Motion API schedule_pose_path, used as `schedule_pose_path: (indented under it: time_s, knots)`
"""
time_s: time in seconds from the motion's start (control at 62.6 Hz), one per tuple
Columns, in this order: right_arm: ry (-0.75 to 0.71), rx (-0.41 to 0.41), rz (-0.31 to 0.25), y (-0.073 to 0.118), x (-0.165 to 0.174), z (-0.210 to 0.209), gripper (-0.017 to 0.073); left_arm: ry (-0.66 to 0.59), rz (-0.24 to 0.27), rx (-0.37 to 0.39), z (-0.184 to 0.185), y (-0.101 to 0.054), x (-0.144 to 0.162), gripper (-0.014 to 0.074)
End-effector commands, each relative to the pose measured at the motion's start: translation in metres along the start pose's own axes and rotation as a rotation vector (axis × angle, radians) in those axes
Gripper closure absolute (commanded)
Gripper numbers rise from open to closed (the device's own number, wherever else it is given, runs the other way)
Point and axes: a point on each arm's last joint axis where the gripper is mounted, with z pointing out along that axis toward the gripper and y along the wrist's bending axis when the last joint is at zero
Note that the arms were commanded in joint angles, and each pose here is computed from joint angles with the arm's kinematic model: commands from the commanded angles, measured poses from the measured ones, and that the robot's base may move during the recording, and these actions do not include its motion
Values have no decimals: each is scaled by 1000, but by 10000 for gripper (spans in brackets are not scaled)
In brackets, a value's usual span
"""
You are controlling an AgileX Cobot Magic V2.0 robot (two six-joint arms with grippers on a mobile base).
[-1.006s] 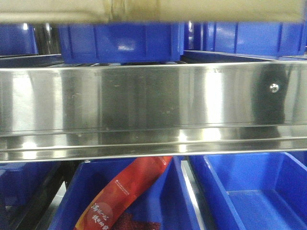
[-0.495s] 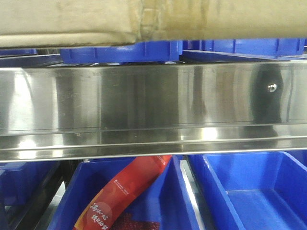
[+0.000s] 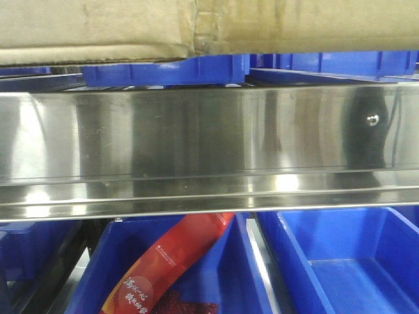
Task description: Grab carton from right shelf to conveyor
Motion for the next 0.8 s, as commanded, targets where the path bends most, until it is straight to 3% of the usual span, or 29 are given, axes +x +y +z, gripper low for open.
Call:
schedule_pose_path:
  time_s: [0.0,0.782]
  knots:
    - [-79,-34,-23,4,-6,-5,628,-43,-3,65,-7,-5,-2,599]
    - [-79,-34,-23,4,-6,-5,628,-43,-3,65,-7,-5,-2,599]
